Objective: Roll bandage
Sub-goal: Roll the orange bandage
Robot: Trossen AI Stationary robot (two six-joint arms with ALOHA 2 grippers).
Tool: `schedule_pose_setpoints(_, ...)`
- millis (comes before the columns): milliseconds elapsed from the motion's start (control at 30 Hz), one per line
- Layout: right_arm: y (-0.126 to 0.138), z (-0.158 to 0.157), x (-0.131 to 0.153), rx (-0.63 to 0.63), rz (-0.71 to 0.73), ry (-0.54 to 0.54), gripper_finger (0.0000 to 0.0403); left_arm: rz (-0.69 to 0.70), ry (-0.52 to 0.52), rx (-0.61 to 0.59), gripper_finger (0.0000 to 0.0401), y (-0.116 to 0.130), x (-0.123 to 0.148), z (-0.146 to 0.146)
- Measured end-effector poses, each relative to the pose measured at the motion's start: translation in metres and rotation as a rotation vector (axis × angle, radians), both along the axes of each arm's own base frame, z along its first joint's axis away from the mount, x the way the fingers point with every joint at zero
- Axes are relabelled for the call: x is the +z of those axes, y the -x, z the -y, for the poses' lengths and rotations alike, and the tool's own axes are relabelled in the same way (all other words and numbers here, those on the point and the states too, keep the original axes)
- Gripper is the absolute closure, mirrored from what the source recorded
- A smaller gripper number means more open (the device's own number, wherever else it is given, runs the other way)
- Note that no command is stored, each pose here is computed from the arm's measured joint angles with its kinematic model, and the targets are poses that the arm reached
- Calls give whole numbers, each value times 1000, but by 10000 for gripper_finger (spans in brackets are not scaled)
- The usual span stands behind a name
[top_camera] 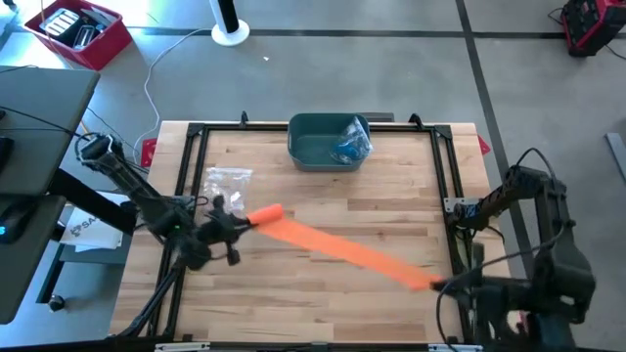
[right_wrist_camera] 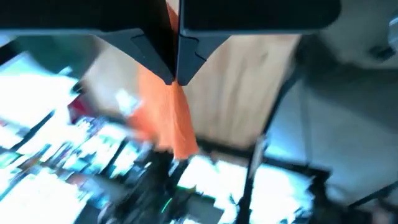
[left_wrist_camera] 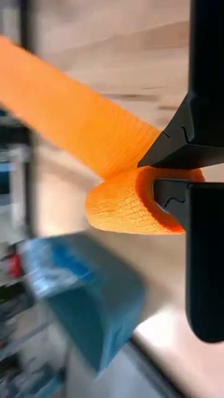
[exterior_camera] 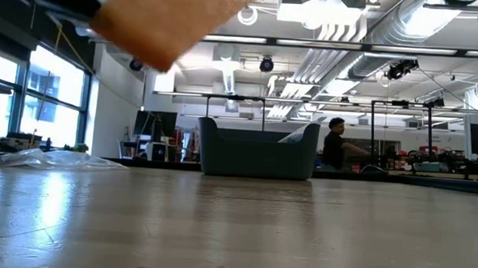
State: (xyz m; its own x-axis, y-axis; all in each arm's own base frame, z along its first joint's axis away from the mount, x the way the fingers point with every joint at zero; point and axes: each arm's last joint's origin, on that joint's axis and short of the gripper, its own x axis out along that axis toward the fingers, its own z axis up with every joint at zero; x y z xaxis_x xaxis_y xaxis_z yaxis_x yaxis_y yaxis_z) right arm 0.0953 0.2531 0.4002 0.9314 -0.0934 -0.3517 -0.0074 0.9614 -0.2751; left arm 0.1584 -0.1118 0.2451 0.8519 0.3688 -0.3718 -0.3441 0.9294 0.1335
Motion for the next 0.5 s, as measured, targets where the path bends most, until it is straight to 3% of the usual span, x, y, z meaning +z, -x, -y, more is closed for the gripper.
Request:
schedule_pose_setpoints(233,-16,36,61,-91,117,151,403,-224,85,-55,396,-25,-42,15)
schedule_pose_setpoints(500,-29,97,103,-238,128,176,403,-199,234,-222,396,-41,-54,44)
